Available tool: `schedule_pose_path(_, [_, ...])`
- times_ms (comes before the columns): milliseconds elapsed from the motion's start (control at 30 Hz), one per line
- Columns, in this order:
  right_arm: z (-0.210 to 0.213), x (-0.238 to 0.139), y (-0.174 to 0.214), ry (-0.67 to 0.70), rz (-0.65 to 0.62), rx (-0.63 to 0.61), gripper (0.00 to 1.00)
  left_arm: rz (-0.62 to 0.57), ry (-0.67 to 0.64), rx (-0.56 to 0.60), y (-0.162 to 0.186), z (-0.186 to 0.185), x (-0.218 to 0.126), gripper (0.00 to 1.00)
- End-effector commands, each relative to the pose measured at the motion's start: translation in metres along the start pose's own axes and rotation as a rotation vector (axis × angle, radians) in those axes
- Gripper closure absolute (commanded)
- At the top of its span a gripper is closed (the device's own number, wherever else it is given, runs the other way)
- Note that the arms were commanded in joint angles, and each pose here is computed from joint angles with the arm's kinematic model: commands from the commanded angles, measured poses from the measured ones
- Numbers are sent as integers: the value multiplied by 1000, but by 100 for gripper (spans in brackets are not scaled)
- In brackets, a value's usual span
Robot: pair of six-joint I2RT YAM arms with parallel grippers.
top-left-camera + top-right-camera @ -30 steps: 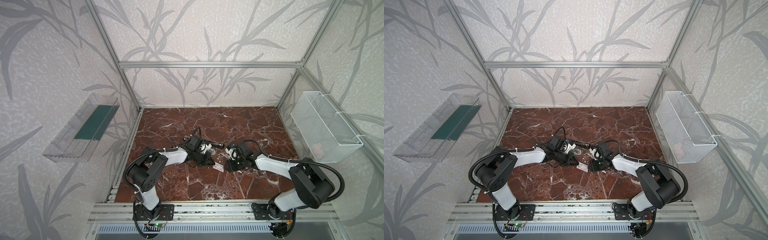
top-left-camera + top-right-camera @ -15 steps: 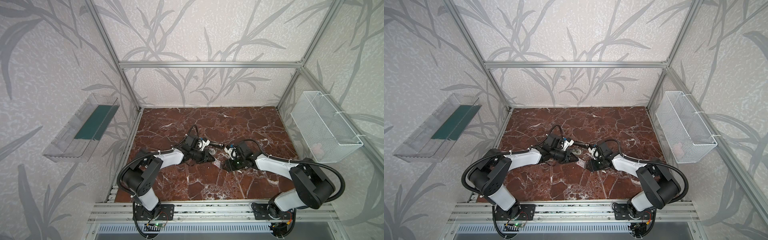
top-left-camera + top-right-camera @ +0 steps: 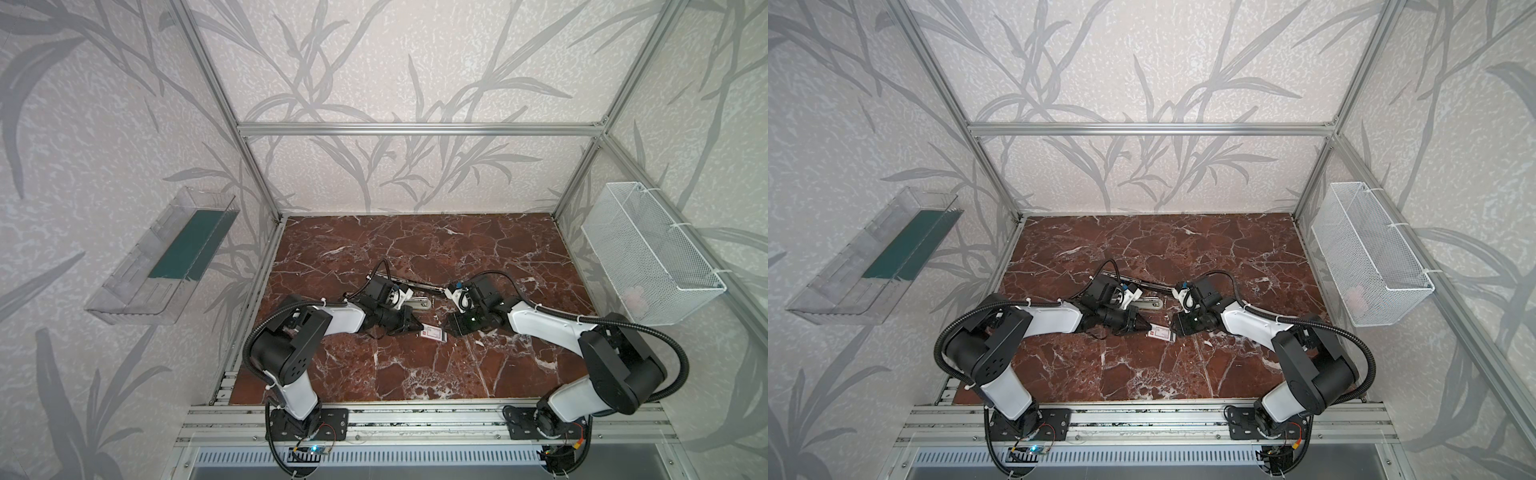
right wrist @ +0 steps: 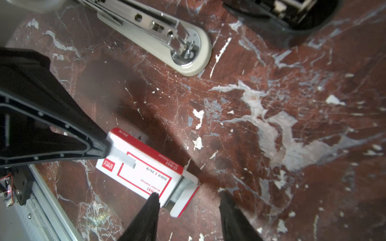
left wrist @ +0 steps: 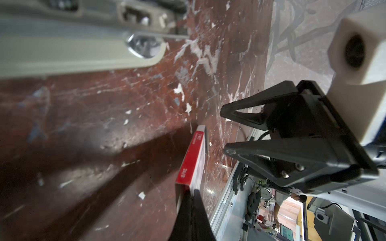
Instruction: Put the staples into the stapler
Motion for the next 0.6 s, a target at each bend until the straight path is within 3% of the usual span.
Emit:
schedule_pose_path(0, [1,4,-2,15,43,19,52,-19,28,7,-3,0,1,100])
schedule_pose_path(367, [4,17,10,71,121,54,54,-27,13,9,-2,4,1,100])
schedule_pose_path(567, [0,18,14,109,131,71,64,-28,7,5,0,5,1,100])
Point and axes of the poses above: each gripper's point midway between its finger pads, its own x axis out along the fingers, its own z axis along the line the jaws close on, y = z × x, the point moved 7 cm from there along -x, back along the fingers, and after that the axes turned 10 degrees about -x, right-handed, at the moved point
